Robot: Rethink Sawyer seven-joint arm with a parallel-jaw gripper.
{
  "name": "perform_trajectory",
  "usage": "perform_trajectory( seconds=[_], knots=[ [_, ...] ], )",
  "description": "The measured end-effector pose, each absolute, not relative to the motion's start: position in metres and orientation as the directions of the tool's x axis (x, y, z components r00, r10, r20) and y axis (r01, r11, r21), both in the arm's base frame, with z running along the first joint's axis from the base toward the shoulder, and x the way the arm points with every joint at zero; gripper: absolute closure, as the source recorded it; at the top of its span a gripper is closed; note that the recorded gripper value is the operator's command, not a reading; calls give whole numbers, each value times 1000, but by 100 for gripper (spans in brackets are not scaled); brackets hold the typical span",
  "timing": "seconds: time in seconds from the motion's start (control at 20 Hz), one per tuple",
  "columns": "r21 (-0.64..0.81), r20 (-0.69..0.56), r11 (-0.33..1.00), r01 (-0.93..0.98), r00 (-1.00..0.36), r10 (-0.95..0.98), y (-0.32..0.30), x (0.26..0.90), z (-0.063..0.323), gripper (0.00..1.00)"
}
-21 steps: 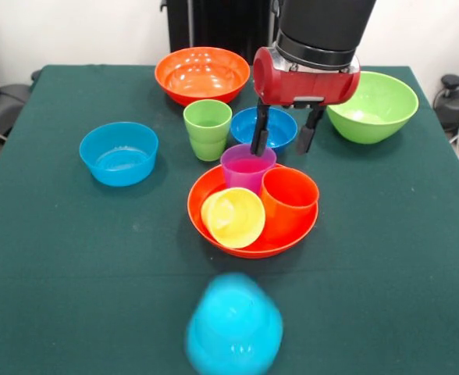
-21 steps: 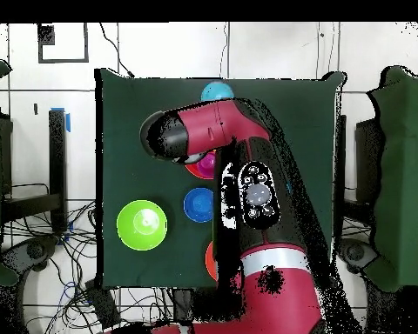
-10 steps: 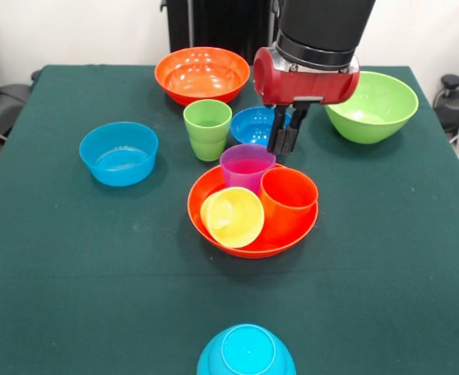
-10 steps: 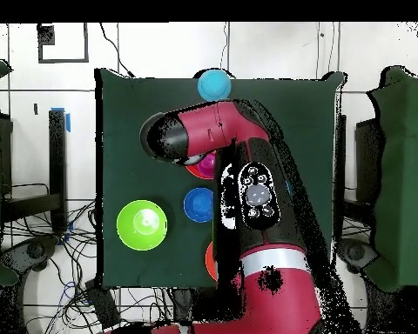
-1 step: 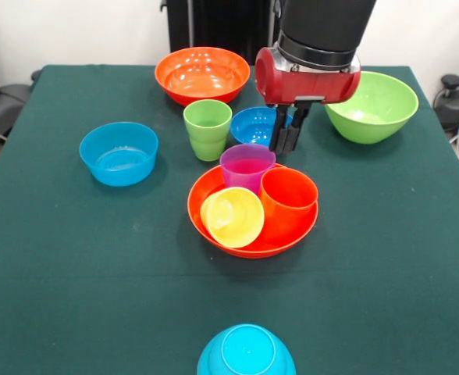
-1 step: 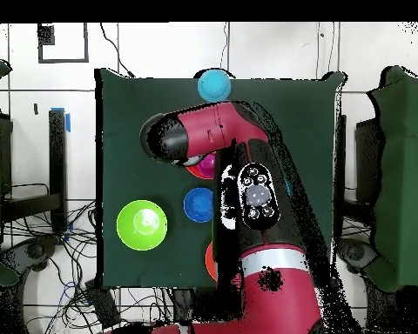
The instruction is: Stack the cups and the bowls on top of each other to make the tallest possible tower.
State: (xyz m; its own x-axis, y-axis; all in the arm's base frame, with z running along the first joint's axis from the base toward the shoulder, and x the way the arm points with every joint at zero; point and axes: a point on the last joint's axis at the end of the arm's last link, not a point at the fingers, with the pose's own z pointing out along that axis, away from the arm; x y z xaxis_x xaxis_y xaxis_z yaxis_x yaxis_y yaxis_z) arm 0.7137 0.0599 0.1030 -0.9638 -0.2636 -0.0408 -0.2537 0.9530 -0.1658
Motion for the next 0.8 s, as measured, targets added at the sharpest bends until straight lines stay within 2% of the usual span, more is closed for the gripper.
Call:
perform_trajectory(
  seconds=[0.25, 0.65, 0.8],
  knots=[
    [-165, -60, 953, -255, -962, -267, 61, 715, 103, 100],
    [-166, -221, 958, -235, -938, -269, 56, 728, 118, 100],
    [-155, -222, 964, -215, -944, -246, 52, 726, 129, 100]
  ],
)
